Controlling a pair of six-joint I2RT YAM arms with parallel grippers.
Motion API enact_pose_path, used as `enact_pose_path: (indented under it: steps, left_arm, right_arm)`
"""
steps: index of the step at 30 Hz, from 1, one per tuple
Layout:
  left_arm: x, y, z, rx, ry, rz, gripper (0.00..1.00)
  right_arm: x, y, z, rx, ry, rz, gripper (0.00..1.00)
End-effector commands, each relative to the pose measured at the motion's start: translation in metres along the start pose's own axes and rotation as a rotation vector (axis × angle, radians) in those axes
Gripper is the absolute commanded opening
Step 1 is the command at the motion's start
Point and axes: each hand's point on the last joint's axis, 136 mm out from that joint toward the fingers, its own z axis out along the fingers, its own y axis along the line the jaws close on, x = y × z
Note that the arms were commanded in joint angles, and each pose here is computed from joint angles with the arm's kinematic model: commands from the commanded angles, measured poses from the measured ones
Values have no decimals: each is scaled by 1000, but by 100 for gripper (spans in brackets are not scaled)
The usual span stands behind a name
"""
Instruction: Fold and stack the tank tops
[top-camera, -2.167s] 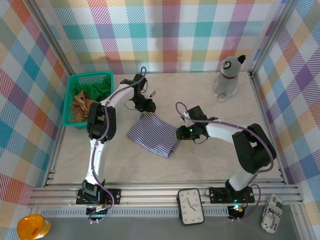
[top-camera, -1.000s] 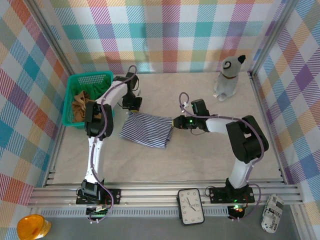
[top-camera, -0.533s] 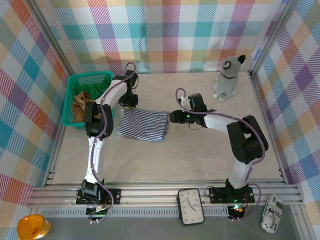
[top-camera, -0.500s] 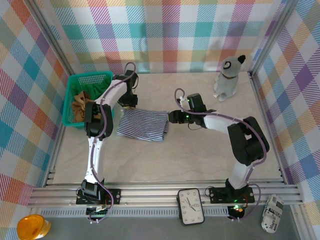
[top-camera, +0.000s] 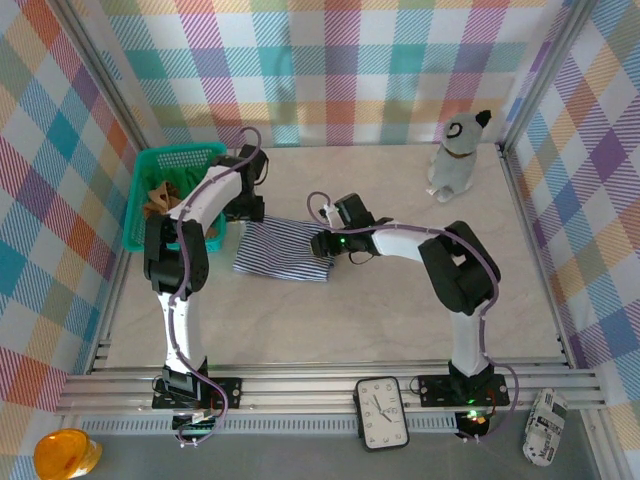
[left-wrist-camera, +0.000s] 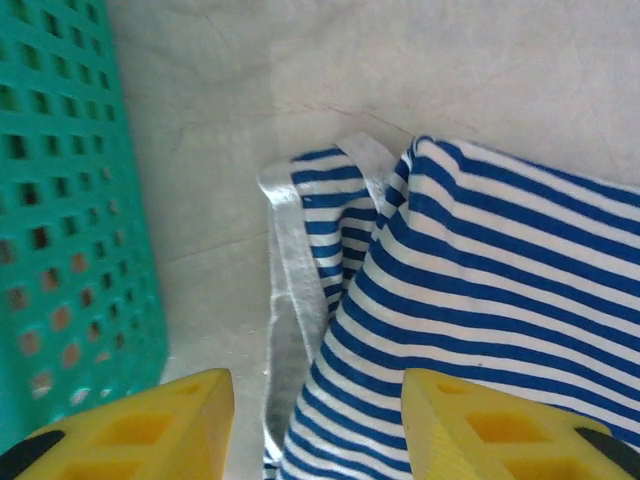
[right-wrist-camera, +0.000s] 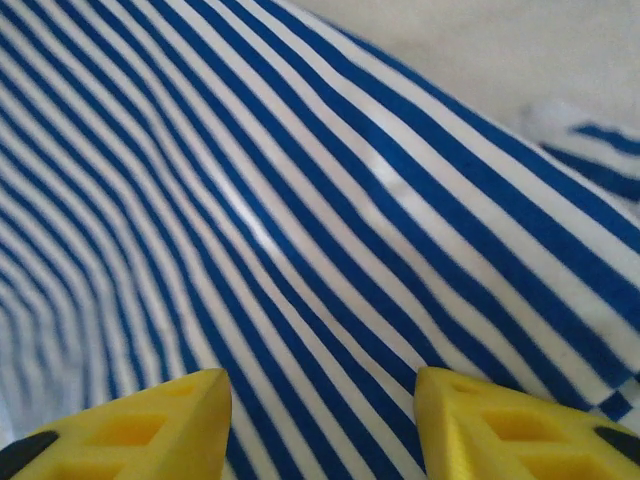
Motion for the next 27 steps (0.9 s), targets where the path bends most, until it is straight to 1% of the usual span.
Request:
enact_pose_path:
  steps: [1, 6, 9, 12, 15, 18, 22, 24, 27]
  left_arm:
    - [9, -7, 12, 13, 33, -10, 48]
    - [7, -17, 12, 57, 33, -11, 48]
    - [8, -32, 14, 126, 42, -27, 49]
    - [11, -52, 18, 244, 53, -75, 49]
    - [7, -70, 13, 341, 20, -133, 50]
    - [3, -85, 6, 406, -14, -170, 52]
    - [5, -100, 14, 456, -23, -201, 53]
    - [-2, -106, 3, 500, -85, -215, 53]
    - [-12, -100, -11, 477, -143, -213, 54]
  right_arm:
    - [14, -18, 3, 89, 74, -22, 51]
    - [29, -50, -7, 189, 142, -37, 50]
    - [34, -67, -21, 234, 164, -60, 49]
    - [32, -69, -34, 204, 142, -84, 50]
    - [23, -66, -53, 171, 98, -98, 53]
    - [14, -70, -80, 159, 36, -54, 58]
    - [10, -84, -107, 186, -11, 76, 64]
    - [13, -96, -112, 219, -28, 143, 69]
    - [20, -103, -109, 210, -26, 231, 72]
